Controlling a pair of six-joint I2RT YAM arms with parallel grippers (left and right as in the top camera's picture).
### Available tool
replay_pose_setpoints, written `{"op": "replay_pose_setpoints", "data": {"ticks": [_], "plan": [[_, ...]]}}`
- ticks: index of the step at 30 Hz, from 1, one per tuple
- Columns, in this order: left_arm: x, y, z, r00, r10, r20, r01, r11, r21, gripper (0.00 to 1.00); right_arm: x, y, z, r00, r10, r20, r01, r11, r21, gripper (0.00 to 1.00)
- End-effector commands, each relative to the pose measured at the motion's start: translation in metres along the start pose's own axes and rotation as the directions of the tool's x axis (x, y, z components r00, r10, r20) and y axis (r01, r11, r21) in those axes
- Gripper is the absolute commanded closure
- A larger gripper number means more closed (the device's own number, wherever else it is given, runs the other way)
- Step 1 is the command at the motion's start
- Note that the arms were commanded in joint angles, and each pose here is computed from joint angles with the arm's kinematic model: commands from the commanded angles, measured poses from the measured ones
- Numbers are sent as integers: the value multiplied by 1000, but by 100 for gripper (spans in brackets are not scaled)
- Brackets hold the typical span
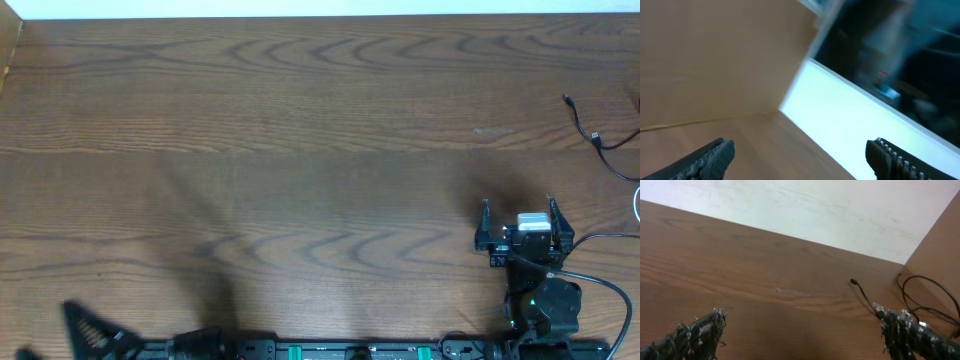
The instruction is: Untangle cables
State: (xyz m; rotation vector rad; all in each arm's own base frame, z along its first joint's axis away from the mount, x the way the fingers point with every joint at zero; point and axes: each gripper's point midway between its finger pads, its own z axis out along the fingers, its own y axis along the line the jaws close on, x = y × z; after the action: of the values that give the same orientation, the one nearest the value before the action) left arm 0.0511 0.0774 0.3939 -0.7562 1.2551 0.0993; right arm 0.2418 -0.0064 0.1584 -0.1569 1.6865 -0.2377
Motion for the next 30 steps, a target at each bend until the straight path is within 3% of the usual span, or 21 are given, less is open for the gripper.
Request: {"op": "replay_pose_setpoints", "data": {"ticks": [1, 7, 12, 17, 23, 30], "plan": [[52, -36, 19, 985, 27, -172, 9, 979, 205, 11, 2, -2, 0, 1000, -8, -2, 8, 1000, 13, 1], [126, -78, 59, 963, 62, -264, 68, 888, 455, 11, 2, -2, 0, 1000, -8, -2, 8, 1000, 13, 1], [165, -93, 76, 976, 59, -211, 80, 800, 595, 11, 2, -2, 0, 1000, -8, -2, 8, 1000, 13, 1], [186, -87, 81, 984, 46, -170, 70, 783, 618, 11, 2, -2, 0, 1000, -8, -2, 8, 1000, 13, 1], [215, -83, 82, 975, 135, -176, 7, 773, 634, 11, 2, -2, 0, 1000, -8, -2, 8, 1000, 13, 1], [287, -52, 86, 918, 213, -334, -3, 847, 532, 11, 2, -2, 0, 1000, -8, -2, 8, 1000, 13, 1]]}}
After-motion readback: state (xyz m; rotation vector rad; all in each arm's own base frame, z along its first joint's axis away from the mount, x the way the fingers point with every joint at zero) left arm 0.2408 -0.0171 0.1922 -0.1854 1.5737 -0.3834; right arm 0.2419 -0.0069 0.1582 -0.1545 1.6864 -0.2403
